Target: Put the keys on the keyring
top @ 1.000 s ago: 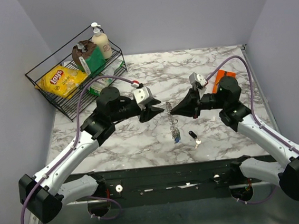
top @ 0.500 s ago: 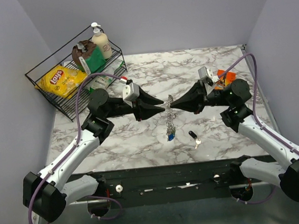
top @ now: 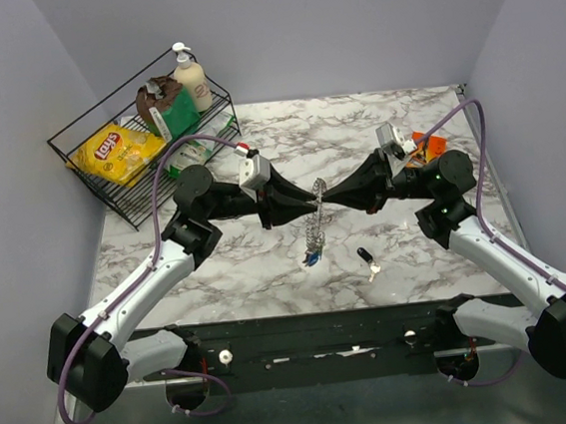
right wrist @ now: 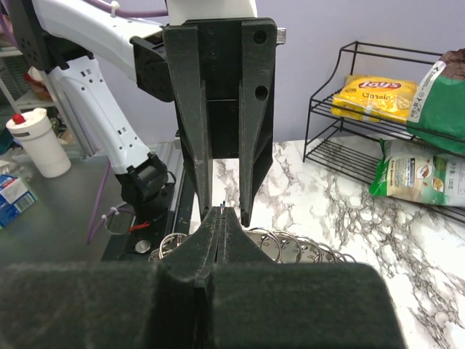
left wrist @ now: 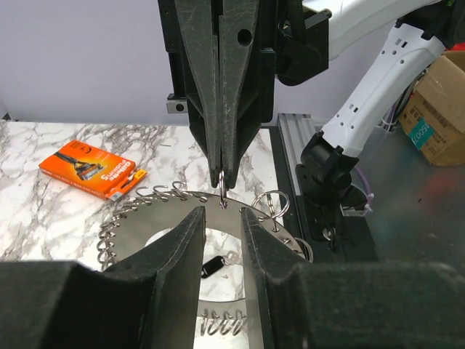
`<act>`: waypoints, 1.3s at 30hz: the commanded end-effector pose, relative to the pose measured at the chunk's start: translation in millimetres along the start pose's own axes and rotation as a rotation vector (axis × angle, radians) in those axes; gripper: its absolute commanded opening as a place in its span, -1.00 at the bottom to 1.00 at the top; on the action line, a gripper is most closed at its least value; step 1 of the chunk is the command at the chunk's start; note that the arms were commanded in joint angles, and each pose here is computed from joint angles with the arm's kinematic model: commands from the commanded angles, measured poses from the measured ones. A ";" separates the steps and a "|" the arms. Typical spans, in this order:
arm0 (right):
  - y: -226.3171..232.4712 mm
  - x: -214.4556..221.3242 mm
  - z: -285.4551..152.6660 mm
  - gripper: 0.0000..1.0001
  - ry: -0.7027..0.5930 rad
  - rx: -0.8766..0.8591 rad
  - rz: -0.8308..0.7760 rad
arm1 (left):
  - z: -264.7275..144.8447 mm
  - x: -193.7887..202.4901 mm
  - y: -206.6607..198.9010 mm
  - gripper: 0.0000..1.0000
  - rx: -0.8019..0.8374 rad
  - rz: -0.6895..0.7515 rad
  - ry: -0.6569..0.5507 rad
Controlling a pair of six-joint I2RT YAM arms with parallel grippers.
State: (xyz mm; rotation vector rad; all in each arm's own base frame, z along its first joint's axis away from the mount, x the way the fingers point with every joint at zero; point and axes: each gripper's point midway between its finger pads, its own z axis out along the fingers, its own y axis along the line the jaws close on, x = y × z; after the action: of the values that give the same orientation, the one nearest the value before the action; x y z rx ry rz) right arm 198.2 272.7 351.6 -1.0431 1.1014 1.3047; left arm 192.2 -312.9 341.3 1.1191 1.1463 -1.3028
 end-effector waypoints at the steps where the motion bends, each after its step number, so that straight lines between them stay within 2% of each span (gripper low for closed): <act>1: 0.8 -5.6 1.7 -0.99 -0.024 -0.004 -0.030 | 4.8 -11.3 -5.4 -0.31 0.044 0.028 -0.016; 10: -0.5 1.7 1.4 -0.99 -0.008 -0.006 -0.006 | 8.1 -12.6 -3.2 -0.37 0.050 0.029 -0.020; 16: -0.2 3.8 0.6 -0.99 -0.005 -0.002 -0.002 | 9.2 -9.5 -0.4 -0.71 0.047 0.021 -0.007; 19: -0.3 5.0 0.6 -0.99 -0.003 -0.003 0.001 | 9.4 -9.4 -0.2 -1.00 0.048 0.019 -0.004; 27: 0.1 2.0 0.0 -0.99 -0.011 0.005 -0.009 | 9.9 -1.5 1.0 -1.00 0.032 0.016 0.030; 28: 0.5 1.4 0.0 -0.99 -0.012 0.005 -0.012 | 9.7 -1.1 2.1 -0.94 0.026 0.021 0.032; 29: 0.3 1.7 0.0 -0.99 -0.013 0.004 -0.012 | 9.6 -0.3 3.3 -0.79 0.019 0.021 0.034; 33: 0.6 0.7 0.2 -0.99 -0.015 0.003 -0.011 | 9.8 1.5 3.4 -0.64 0.014 0.018 0.038; 34: 0.5 0.8 0.3 -0.99 -0.013 0.002 -0.010 | 10.4 2.5 3.9 -0.65 0.013 0.016 0.039; 38: 0.2 2.4 0.6 -0.99 -0.010 -0.001 -0.001 | 11.3 4.0 6.3 -1.00 0.011 0.016 0.047; 39: 0.0 2.3 0.7 -0.99 -0.011 0.000 -0.001 | 11.3 6.7 7.3 -1.00 0.008 0.009 0.055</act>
State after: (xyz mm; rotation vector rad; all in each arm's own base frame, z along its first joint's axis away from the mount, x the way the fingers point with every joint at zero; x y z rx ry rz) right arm 200.8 273.7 341.0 -1.0364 1.1329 1.3181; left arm 195.8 -322.1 333.7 1.1639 1.1705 -1.2958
